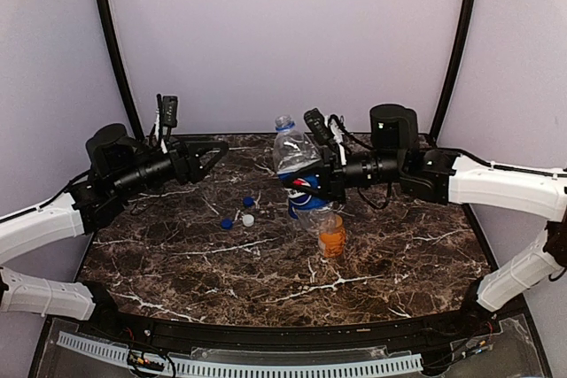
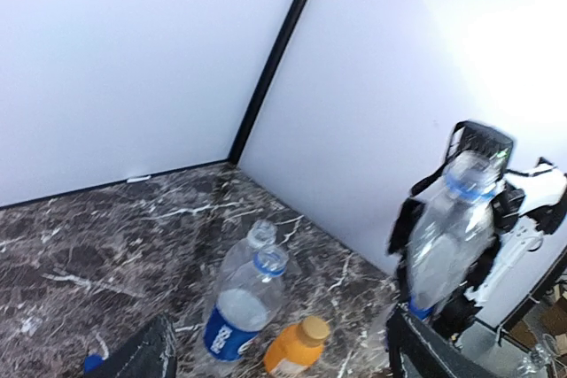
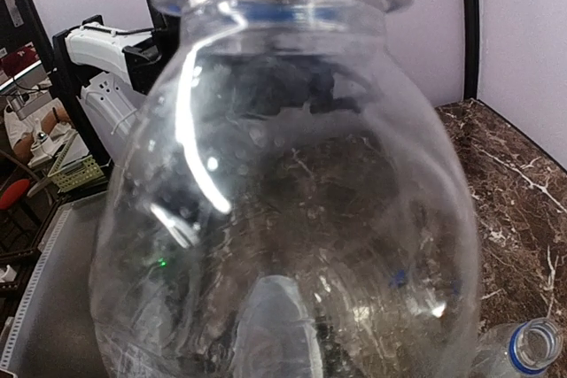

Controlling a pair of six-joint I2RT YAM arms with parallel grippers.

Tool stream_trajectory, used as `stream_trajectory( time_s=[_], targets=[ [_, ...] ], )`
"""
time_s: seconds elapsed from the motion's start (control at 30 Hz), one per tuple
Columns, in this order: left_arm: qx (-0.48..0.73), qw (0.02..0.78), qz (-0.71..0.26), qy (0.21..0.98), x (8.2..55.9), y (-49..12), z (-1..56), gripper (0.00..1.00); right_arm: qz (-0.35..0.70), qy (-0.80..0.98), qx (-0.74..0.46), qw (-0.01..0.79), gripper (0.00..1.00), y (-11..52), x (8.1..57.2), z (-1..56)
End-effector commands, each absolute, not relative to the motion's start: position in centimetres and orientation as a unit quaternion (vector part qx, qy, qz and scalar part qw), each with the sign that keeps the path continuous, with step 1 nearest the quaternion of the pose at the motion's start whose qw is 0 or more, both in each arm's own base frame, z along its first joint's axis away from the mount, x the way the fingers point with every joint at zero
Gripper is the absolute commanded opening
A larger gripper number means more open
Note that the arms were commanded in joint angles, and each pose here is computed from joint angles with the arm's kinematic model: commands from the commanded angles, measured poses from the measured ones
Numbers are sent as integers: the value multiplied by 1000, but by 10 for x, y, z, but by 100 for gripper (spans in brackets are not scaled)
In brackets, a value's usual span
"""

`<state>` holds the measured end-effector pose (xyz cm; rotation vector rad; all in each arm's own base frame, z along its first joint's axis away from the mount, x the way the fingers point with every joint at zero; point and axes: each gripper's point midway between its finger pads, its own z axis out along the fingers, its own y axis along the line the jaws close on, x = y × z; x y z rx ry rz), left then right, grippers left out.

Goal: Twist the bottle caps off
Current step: Place the bottle cap at the center of the board, then pass from the right arm to the left

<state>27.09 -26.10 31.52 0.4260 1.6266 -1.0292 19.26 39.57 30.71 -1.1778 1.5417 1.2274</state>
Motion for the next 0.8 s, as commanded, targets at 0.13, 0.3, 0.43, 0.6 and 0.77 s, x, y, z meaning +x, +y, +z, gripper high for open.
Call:
stream_trajectory(
  time_s=[0.13,0.3,0.43,0.6,0.77],
  targets=[
    [291,492,-537,621,212,-292,401,81,526,561,-521,371,14,415,165,304],
    [332,458,-538,625,203,-319,404,81,527,552,-535,362,15,425,159,305],
    [358,447,-530,626,198,-337,403,81,528,546,-542,359,15,431,155,309],
    [373,430,-520,637,196,-352,392,78,528,543,-548,356,15,436,152,309],
    [375,430,-519,637,195,-355,390,60,524,547,-550,353,15,437,151,304]
  ],
)
